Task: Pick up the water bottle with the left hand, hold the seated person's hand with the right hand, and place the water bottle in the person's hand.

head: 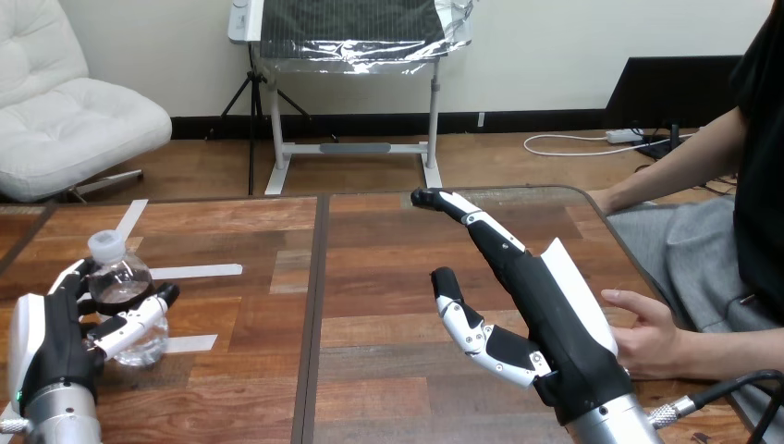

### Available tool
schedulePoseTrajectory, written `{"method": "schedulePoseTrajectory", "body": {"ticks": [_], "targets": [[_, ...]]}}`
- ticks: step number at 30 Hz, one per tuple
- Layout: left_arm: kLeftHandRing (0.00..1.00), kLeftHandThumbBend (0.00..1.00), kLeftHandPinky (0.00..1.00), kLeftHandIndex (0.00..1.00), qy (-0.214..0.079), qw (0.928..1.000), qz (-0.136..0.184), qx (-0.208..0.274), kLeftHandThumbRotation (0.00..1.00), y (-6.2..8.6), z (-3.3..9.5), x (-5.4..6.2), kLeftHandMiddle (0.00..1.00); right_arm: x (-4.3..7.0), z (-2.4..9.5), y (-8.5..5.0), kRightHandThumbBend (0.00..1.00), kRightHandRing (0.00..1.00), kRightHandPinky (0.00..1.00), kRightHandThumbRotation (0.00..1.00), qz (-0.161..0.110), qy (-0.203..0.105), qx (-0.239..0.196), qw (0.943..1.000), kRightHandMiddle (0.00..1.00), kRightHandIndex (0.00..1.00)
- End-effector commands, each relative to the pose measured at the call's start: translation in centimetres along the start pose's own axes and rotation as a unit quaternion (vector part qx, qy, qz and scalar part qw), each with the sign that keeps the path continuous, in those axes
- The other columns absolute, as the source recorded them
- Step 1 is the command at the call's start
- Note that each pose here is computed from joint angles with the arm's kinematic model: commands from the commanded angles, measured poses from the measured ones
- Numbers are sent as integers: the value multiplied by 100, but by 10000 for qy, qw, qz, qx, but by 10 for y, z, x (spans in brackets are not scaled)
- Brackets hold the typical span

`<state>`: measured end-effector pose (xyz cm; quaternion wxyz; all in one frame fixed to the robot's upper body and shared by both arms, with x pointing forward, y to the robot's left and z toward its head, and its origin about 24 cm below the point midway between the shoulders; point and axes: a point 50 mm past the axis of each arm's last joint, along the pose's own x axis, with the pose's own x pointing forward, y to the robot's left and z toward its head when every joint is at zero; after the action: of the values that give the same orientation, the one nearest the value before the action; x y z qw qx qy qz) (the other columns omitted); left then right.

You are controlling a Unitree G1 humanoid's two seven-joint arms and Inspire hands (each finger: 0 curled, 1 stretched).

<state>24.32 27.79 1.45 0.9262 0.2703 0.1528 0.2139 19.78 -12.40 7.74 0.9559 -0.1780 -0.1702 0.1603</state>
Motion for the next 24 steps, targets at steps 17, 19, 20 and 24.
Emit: {"method": "schedulePoseTrajectory", "body": {"ticks": [17,19,20,24], "targets": [[69,63,64,74,-529,9983,217,140,1,1,22,10,72,14,14,-10,0,87,96,0,-64,-563,-74,9984,87,82],[69,63,64,74,-538,9982,219,143,0,1,22,10,72,13,15,-11,0,86,95,0,-62,-564,-72,9984,86,82],[68,63,63,74,-551,9981,222,156,0,1,23,10,72,14,15,-11,0,86,94,0,-60,-567,-80,9983,86,82],[68,63,63,74,-578,9979,227,173,0,0,23,9,71,14,14,-10,0,84,88,0,-62,-574,-69,9983,85,81]]}}
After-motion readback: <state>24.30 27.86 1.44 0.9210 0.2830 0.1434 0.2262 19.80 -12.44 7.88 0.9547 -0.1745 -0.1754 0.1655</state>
